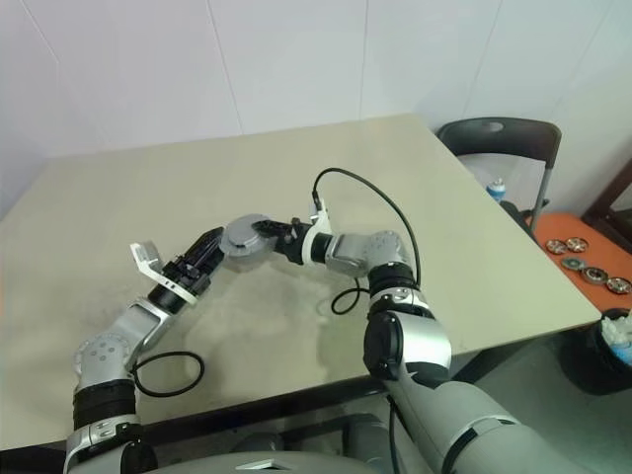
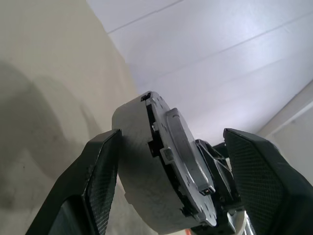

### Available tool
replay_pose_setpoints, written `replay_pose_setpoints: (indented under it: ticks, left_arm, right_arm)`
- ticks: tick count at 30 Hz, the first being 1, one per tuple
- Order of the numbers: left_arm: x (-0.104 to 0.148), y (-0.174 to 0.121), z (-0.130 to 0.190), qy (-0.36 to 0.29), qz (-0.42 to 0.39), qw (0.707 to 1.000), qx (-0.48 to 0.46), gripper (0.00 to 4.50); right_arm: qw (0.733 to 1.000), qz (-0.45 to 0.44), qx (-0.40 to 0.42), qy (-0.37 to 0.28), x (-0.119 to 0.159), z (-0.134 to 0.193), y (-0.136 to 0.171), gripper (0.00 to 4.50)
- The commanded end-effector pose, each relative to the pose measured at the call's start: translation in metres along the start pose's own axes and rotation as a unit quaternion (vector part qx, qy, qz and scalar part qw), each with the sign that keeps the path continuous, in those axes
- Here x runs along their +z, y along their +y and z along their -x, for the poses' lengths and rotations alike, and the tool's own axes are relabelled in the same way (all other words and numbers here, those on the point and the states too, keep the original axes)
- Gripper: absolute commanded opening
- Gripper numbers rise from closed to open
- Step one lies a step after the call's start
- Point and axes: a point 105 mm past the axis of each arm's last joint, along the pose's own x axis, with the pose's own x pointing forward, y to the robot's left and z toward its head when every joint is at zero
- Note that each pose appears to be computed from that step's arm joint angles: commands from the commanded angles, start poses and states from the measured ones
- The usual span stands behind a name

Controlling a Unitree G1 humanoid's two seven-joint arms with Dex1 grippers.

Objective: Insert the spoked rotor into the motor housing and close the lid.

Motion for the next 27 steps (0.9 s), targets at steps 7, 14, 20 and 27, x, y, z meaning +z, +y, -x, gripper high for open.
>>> replay_pose_setpoints:
  ticks: [7,14,20,27]
  left_arm:
    - [-0.003,-0.019,0.001,0.001,0.088,0.996,-0.033,3.54]
    - [-0.004,-0.02,0.008,-0.016,0.127,0.991,-0.025,3.54]
    - [-0.008,-0.012,0.014,-0.016,0.14,0.99,-0.006,4.48]
    - [-0.011,0.003,0.026,-0.013,0.148,0.989,0.026,4.48]
  right_arm:
    - [0.999,0.027,0.046,-0.005,0.007,-0.005,0.031,2.23]
    - [0.999,0.026,0.04,-0.004,0.005,-0.007,0.028,2.23]
    - [0.999,0.028,0.037,-0.005,0.006,-0.007,0.027,2.23]
    - [0.999,0.027,0.034,-0.006,0.006,-0.007,0.025,2.23]
